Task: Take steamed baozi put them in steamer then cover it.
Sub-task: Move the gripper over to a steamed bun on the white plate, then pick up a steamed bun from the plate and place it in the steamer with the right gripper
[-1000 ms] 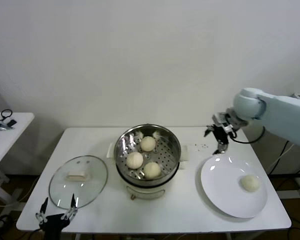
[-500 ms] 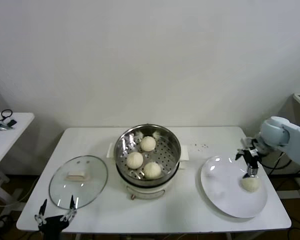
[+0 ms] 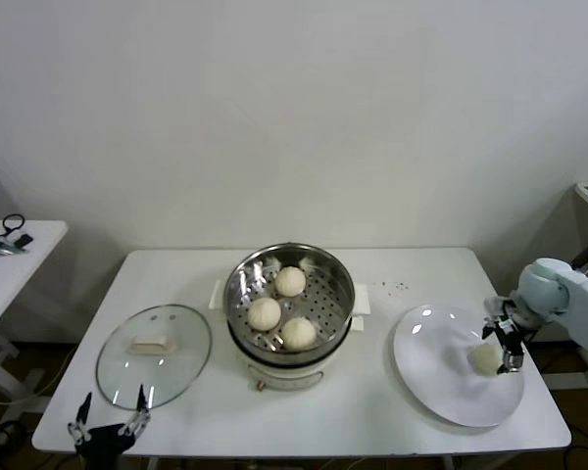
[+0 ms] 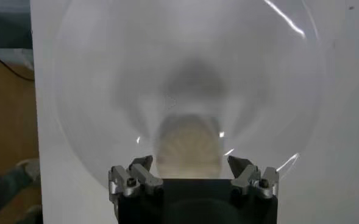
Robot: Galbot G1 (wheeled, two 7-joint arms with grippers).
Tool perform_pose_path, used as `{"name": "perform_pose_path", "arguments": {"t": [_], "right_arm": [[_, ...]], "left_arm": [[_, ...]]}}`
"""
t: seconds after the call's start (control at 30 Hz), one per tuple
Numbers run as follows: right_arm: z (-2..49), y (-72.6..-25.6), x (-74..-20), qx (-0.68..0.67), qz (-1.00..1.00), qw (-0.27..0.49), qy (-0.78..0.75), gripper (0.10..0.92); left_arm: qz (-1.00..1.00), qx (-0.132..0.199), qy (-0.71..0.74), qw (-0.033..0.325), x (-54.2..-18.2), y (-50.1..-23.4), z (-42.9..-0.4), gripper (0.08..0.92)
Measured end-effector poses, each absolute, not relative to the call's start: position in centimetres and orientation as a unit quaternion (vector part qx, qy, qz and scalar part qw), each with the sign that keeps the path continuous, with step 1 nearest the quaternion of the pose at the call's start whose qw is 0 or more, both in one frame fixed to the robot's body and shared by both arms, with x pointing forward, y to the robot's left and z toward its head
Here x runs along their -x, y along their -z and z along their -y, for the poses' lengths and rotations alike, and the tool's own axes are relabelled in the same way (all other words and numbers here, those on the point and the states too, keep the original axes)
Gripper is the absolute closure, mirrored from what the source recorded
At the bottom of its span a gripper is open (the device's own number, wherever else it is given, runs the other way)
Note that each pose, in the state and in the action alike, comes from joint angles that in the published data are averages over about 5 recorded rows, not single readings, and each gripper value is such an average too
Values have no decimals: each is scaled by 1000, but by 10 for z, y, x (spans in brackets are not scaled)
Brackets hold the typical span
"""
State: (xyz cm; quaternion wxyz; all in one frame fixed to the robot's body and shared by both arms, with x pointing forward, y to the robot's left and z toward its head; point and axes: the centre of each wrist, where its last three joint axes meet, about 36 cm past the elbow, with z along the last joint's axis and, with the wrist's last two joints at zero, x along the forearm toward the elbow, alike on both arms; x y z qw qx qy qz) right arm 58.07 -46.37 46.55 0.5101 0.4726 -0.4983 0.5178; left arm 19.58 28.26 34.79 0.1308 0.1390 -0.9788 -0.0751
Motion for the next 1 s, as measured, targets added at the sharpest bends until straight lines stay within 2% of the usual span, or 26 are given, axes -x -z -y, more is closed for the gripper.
{"name": "perform_pose_path", "arguments": {"t": [0.33, 0.6, 1.0], "right_arm": [[463, -452, -585, -476, 489, 514, -520, 206], [464, -452, -587, -476, 489, 513, -520, 328], [450, -476, -604, -477, 516, 493, -512, 360]], "left_arm": [[979, -136, 77, 133, -197, -346, -281, 177], [979, -136, 79, 132, -197, -346, -281, 177], [979, -132, 80, 130, -197, -348, -278, 177]]}}
